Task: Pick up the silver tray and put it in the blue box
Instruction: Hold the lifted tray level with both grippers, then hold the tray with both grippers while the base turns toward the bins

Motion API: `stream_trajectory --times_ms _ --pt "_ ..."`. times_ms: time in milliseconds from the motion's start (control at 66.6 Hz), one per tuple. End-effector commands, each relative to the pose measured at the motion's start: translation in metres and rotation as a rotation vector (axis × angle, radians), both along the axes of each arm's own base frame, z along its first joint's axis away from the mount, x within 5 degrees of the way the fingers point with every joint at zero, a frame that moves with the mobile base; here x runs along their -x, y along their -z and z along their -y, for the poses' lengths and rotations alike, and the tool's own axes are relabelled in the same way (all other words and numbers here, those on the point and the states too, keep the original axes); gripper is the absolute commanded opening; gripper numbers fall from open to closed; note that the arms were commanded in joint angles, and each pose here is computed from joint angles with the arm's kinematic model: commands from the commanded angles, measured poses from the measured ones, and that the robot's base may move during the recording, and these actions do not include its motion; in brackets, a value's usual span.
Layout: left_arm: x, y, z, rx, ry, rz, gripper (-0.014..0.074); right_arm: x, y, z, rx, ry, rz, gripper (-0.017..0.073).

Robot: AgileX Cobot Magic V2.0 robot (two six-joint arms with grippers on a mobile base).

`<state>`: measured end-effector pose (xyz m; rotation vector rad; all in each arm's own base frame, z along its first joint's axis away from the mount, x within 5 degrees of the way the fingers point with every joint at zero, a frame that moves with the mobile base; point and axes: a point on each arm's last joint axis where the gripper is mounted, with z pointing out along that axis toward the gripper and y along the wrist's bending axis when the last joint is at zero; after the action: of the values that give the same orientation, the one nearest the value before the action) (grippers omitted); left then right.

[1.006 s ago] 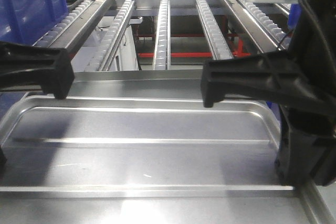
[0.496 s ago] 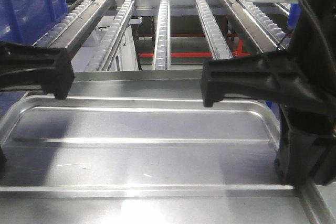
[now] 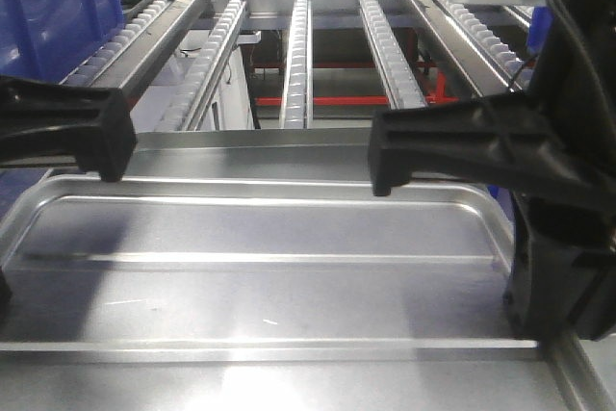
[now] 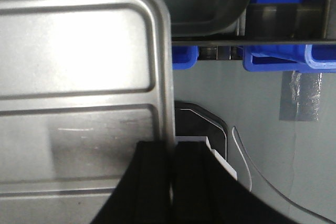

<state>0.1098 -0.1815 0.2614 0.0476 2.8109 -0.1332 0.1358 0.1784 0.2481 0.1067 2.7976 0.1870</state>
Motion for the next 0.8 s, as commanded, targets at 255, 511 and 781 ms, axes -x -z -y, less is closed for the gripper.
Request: stream_trajectory --times_ms 255,511,781 --pt "0.0004 -0.0136 0.0015 0.060 0.007 0.038 -0.0006 -0.0026 -0.0154 -0.0016 -0.063 -0.018 0.068 0.0053" --pt "0.0004 -0.0136 0.0015 0.060 0.007 0.038 -0.0006 -0.0026 -0.0154 -0.0016 -0.063 -0.018 0.068 0.0053" --pt "0.0004 -0.0136 0.0015 0.060 0.007 0.038 -0.0006 -0.0026 -0.0154 -0.0016 -0.063 -0.018 0.068 0.0053"
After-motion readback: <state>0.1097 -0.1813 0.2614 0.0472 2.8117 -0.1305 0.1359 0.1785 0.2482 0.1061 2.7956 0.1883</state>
